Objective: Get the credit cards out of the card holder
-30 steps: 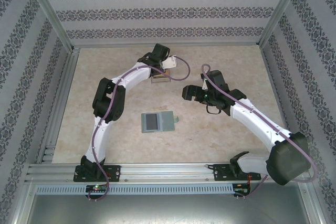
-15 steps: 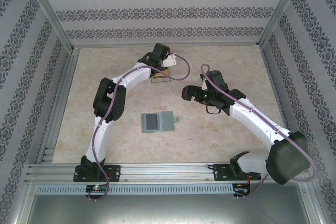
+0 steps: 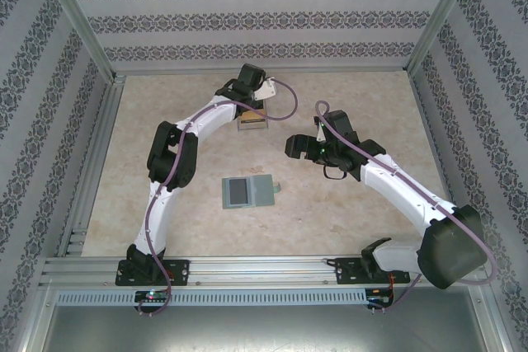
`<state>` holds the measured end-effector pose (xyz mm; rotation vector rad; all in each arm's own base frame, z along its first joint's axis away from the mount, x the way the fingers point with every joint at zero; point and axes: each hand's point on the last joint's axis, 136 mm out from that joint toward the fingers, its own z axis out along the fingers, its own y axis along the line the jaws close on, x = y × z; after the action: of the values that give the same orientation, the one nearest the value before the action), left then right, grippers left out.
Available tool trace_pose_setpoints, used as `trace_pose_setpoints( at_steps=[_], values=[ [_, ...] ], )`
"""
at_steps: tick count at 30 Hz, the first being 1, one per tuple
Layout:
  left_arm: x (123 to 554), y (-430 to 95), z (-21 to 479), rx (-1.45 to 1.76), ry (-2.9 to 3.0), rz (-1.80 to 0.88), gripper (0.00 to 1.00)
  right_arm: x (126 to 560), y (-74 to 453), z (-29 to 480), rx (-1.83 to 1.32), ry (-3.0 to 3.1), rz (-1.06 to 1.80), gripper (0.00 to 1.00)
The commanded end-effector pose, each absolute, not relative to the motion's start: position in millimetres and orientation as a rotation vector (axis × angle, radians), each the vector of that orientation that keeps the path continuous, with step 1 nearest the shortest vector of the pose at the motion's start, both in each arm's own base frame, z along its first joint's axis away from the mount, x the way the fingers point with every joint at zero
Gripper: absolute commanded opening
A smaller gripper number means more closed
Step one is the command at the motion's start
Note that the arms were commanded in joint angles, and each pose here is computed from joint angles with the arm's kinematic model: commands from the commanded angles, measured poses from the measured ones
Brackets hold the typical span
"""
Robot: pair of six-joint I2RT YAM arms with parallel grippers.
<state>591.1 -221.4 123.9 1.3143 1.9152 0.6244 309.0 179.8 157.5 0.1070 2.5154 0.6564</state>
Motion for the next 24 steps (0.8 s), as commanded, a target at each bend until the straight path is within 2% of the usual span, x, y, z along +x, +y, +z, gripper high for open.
trace_pose_setpoints(
  at_steps=[1, 6, 12, 24],
  values=[
    [588, -222, 136, 1.287, 1.953, 0.52, 0.3, 313, 180, 166, 0.111, 2.495, 0.679, 0.98],
    [577, -225, 139, 1.317, 1.981, 0.417, 0.35, 311, 181, 165, 0.112, 2.494, 0.683, 0.98],
    [567, -226, 128, 1.374, 2.007, 0.383, 0.46, 309, 181, 162, 0.117, 2.501, 0.69, 0.98],
    [592, -216, 123, 1.268, 1.991, 0.505, 0.44, 312, 183, 162, 0.114, 2.506, 0.693, 0.98]
  ],
)
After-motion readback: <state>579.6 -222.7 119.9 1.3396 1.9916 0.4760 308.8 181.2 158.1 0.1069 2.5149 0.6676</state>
